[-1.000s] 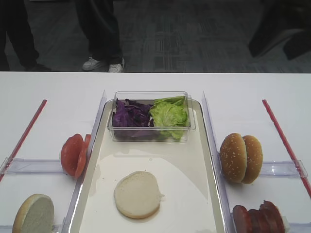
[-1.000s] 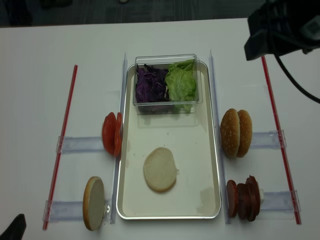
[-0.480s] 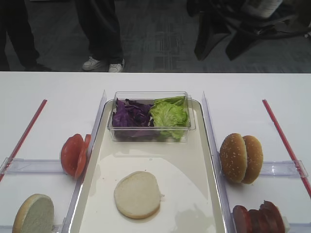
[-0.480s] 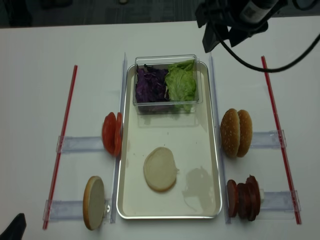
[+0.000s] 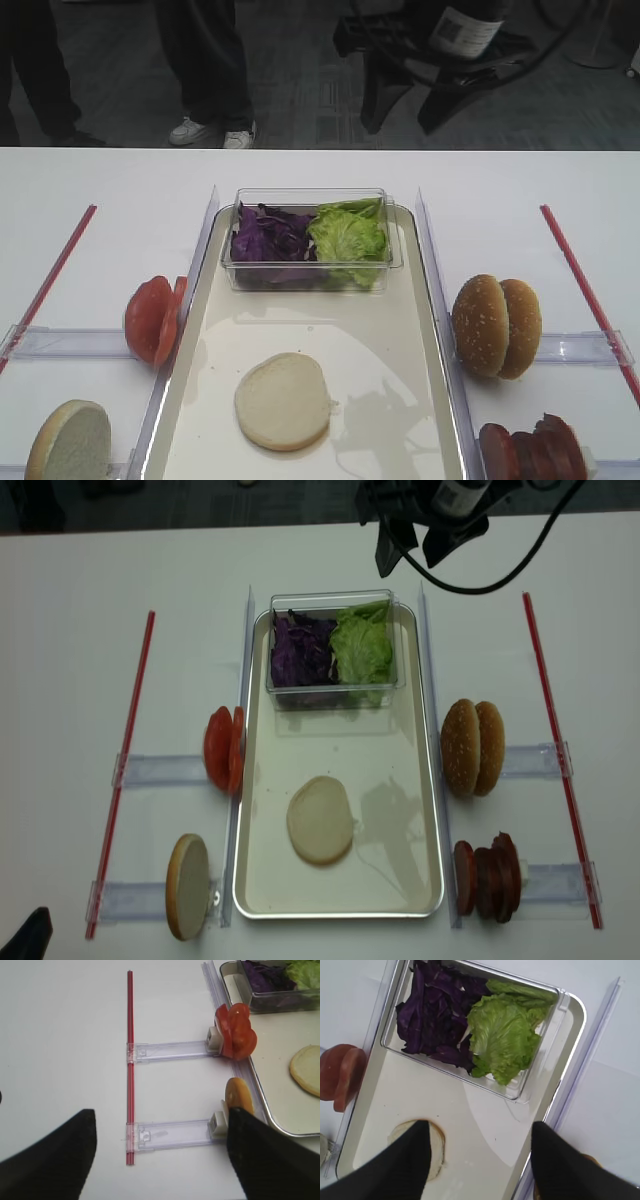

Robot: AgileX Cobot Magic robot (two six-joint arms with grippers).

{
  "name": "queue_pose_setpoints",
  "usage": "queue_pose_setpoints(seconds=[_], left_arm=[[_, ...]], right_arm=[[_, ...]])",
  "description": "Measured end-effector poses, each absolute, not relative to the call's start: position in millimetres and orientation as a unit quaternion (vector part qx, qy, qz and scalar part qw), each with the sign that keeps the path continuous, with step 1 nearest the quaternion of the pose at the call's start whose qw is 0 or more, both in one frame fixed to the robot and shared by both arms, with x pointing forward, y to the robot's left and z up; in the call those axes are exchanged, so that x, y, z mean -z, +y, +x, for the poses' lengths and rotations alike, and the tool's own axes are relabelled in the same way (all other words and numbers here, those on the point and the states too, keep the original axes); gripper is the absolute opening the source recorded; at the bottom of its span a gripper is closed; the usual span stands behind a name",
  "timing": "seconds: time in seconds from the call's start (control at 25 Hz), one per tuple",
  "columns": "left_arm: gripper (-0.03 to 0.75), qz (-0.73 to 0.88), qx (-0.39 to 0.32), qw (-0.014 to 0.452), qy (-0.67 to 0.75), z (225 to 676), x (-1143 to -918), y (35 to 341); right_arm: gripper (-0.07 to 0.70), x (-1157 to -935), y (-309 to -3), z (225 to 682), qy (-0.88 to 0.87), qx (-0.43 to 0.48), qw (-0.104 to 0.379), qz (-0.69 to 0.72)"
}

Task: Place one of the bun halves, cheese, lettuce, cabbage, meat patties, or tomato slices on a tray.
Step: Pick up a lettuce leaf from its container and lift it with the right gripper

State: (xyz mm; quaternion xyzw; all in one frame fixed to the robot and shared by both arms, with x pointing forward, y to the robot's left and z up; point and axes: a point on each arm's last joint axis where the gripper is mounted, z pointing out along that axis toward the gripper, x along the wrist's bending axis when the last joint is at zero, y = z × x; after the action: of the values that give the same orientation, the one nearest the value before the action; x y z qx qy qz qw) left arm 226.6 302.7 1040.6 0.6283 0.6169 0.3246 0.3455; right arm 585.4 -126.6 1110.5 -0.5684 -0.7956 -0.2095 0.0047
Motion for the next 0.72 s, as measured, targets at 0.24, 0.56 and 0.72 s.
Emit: queue_pose_setpoints(seconds=[0.24, 0.56, 0.72], left_arm=[[0.515, 0.628, -0.325, 0.345, 0.617, 226.6, -1040.6, 302.9], [0.515, 0.628, -0.326, 0.344, 0.617, 226.6, -1040.6, 303.0], [0.515, 0.628, -0.326, 0.344, 0.617, 226.6, -1040.6, 303.0]], right_arm=[[0.464, -1096.0, -117.9, 603.6, -0.796, 0.202, 0.010, -0.570], [0.463, -1073.9, -106.8, 625.3, -0.793, 0.196, 0.025, -0.576], [0.463, -1067.6, -102.2, 632.7, -0.793, 0.196, 0.026, -0.577]])
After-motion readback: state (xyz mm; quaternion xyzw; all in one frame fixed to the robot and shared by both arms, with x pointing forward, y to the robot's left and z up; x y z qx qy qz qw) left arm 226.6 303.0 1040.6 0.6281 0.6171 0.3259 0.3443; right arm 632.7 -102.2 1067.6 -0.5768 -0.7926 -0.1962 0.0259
